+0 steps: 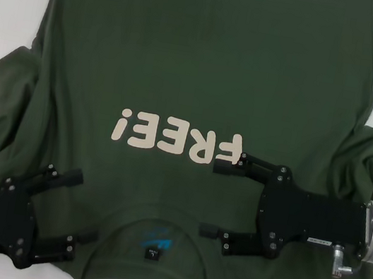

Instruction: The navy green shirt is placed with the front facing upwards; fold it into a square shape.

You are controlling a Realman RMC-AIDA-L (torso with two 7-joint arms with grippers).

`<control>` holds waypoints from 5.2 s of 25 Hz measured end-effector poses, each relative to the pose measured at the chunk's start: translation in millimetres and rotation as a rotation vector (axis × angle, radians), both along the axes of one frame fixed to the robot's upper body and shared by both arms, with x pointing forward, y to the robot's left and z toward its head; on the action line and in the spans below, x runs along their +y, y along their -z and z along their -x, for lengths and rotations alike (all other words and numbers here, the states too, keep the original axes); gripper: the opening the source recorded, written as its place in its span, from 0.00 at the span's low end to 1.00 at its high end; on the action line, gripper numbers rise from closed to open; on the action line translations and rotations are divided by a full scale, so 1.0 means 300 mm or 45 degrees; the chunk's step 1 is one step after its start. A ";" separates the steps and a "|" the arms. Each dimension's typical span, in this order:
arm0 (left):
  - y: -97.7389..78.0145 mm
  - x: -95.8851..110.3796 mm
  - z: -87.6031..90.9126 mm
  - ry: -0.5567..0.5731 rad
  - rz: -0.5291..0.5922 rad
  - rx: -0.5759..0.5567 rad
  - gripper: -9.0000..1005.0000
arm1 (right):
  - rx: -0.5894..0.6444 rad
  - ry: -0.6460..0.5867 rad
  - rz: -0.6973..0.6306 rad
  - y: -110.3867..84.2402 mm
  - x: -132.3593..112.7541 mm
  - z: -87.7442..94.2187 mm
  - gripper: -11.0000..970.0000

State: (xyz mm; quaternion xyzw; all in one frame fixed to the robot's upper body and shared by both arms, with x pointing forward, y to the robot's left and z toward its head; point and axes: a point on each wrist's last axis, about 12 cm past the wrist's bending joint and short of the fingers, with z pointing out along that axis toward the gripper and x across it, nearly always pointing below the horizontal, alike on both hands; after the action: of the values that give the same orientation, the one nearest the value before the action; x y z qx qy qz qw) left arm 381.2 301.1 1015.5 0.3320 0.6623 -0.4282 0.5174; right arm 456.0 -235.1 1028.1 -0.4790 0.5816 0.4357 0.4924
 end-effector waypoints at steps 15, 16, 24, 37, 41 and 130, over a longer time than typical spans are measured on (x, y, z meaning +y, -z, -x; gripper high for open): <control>-0.026 -0.002 -0.034 0.105 0.044 0.091 0.87 | -0.002 -0.003 -0.001 -0.001 0.000 -0.001 0.95; -0.026 -0.002 -0.033 0.102 0.044 0.091 0.87 | -0.001 -0.002 -0.001 -0.001 0.000 0.000 0.95; -0.039 0.006 -0.048 0.055 0.091 0.117 0.87 | 0.007 0.000 -0.005 -0.002 0.000 -0.001 0.95; -0.241 0.246 -0.346 -0.398 0.377 0.981 0.86 | 0.012 -0.007 -0.050 -0.028 -0.001 -0.018 0.95; -0.279 0.310 -0.381 -0.533 0.294 1.050 0.86 | 0.004 0.041 -0.060 -0.032 -0.010 -0.030 0.95; -0.236 0.274 -0.513 -0.666 -0.258 1.448 0.21 | -0.007 0.064 -0.054 -0.032 -0.013 -0.038 0.95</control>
State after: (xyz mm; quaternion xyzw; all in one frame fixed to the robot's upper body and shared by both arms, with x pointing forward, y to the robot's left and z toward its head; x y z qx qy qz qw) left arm 535.1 383.2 1086.3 -0.0729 0.9301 -0.3324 0.1380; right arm 467.4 -239.1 1037.7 -0.4550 0.5827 0.4342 0.5147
